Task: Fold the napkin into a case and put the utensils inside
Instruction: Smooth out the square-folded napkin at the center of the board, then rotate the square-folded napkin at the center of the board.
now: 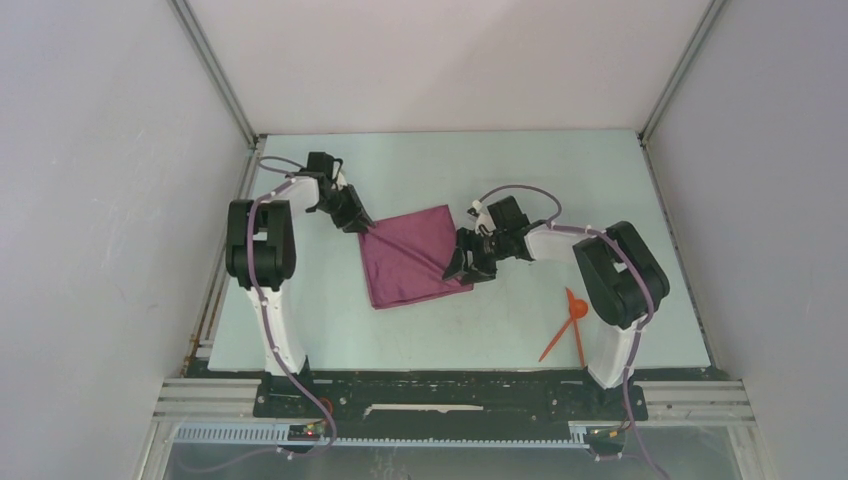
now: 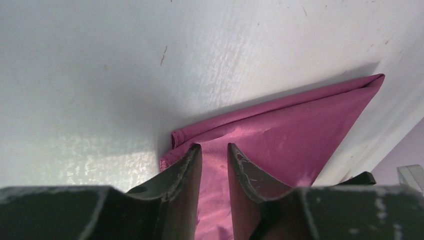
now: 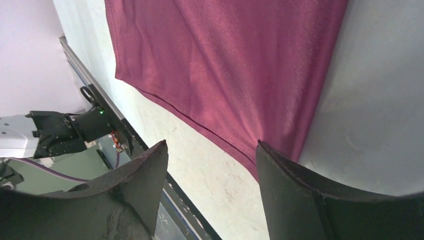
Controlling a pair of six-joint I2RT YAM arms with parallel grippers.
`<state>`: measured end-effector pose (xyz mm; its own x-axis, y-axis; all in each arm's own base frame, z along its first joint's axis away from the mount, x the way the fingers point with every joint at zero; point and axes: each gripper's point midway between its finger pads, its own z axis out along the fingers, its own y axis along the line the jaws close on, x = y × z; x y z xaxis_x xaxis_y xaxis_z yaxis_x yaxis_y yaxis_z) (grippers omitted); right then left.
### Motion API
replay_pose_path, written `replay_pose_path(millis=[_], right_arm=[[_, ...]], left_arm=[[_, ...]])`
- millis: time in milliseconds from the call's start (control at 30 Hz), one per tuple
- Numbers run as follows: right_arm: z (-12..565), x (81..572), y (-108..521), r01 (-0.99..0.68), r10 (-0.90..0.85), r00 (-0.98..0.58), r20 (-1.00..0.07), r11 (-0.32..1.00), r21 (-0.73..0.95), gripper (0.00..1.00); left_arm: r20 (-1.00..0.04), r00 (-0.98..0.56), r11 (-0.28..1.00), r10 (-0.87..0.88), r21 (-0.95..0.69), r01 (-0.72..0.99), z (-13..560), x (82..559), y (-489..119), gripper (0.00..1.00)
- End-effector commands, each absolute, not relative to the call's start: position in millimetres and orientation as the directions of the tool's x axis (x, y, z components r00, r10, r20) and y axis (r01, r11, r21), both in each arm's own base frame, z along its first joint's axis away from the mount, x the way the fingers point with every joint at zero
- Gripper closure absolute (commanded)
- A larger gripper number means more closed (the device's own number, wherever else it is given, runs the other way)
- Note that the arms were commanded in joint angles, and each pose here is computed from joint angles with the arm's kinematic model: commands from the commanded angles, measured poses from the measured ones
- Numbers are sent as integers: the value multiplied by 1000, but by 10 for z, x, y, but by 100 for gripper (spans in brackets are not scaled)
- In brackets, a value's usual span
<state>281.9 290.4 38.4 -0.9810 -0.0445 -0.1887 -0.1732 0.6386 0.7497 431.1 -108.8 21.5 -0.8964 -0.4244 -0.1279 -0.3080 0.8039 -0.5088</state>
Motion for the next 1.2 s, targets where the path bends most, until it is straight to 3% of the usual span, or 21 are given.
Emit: replay_pose_path(millis=[0, 133, 233, 333, 533, 833, 1033, 1167], right_arm=[[604, 2715, 2804, -244, -83, -963, -256, 669, 702, 27], [813, 2650, 2598, -208, -34, -963, -267, 725, 657, 26], [670, 2674, 2326, -18, 133, -969, -209, 803, 596, 24], [635, 2720, 2403, 92, 270, -947, -173, 746, 660, 26], [512, 2946, 2465, 28, 295, -918, -267, 717, 696, 35], [170, 2813, 2553, 37, 260, -942, -214, 711, 702, 46], [84, 2804, 2461, 71, 275, -940, -200, 733, 676, 72], [102, 2868, 2313, 58, 249, -945, -212, 764, 642, 100]], left_arm=[[-213, -897, 855, -387, -447, -263, 277, 4415, -904, 62], [-286, -884, 853, -370, -482, -201, 728, 4419, -974, 48], [-405, -851, 863, -335, -494, -104, 1306, 4350, -1073, 39], [-492, -818, 877, -298, -480, -31, 1680, 4196, -1150, 33], [-524, -810, 841, -265, -536, 71, 1895, 3732, -1395, 30], [-587, -777, 834, -227, -529, 156, 2122, 3335, -1422, 29], [-607, -760, 826, -233, -536, 176, 2306, 3355, -1441, 28], [-604, -762, 829, -232, -532, 170, 2295, 3408, -1444, 27]])
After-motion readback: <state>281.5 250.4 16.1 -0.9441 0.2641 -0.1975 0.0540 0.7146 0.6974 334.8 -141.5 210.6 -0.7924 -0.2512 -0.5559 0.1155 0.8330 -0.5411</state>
